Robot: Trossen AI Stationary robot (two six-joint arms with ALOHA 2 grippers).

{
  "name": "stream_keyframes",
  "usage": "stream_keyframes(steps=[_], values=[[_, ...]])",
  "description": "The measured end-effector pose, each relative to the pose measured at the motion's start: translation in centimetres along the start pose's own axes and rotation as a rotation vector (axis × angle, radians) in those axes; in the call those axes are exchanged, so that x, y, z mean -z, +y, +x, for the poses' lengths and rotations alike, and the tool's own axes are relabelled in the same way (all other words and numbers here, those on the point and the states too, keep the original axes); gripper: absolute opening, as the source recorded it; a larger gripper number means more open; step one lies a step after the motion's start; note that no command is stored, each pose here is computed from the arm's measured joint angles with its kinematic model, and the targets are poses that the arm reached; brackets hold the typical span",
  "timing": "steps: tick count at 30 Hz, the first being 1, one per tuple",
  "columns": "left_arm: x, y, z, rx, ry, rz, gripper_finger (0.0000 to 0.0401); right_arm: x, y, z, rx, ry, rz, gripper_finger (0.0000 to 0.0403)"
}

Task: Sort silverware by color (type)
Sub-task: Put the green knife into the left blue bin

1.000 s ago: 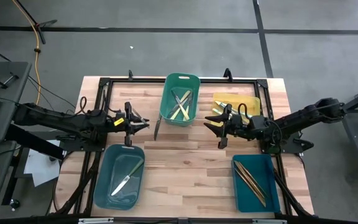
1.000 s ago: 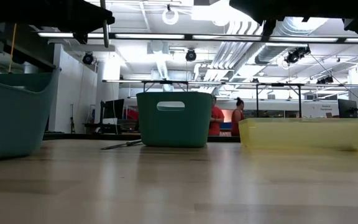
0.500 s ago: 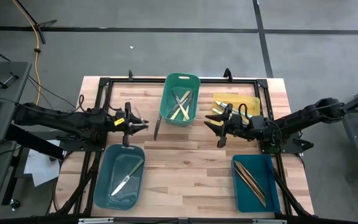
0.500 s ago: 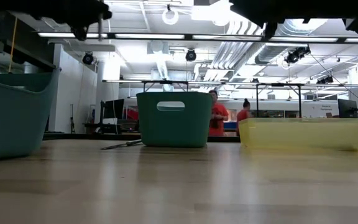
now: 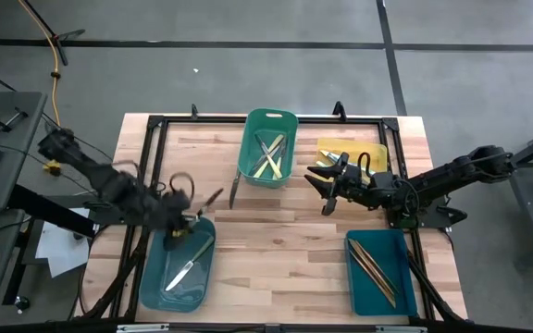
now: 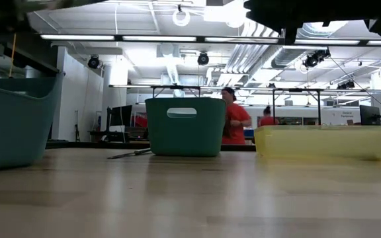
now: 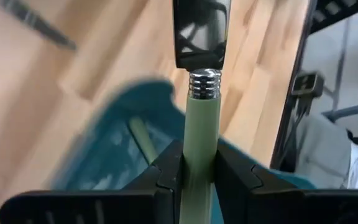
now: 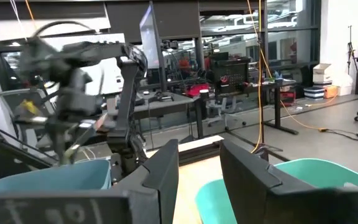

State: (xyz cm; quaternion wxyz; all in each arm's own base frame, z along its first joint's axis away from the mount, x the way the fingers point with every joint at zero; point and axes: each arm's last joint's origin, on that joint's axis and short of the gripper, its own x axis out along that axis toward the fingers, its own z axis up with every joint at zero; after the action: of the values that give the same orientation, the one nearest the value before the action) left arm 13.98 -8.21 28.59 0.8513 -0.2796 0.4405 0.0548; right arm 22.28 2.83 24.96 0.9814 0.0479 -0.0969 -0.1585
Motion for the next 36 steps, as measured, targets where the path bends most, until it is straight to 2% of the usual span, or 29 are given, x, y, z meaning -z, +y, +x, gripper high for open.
stream_keyframes(steps=[7, 11, 15, 23, 36], values=[[4.7, -3.7, 3.8, -0.1, 0.197, -0.151, 0.0055, 0.2, 0.0, 0.0, -0.004, 0.017, -0.01, 0.0115], [7.5, -4.7, 5.4, -0.187, 0.318, -0.232, 0.0055, 0.2, 0.0, 0.0, -0.005, 0.019, -0.011, 0.0114], [9.3, -5.1, 6.5, -0.262, 0.362, -0.272, 0.0055, 0.2, 0.0, 0.0, -0.004, 0.018, -0.008, 0.0114], [10.5, -5.3, 7.9, -0.336, 0.408, -0.259, 0.0055, 0.2, 0.0, 0.0, -0.004, 0.016, -0.006, 0.0114], [10.4, -4.7, 10.4, -0.42, 0.449, -0.248, 0.0055, 0.2, 0.0, 0.0, -0.004, 0.016, -0.006, 0.0114]])
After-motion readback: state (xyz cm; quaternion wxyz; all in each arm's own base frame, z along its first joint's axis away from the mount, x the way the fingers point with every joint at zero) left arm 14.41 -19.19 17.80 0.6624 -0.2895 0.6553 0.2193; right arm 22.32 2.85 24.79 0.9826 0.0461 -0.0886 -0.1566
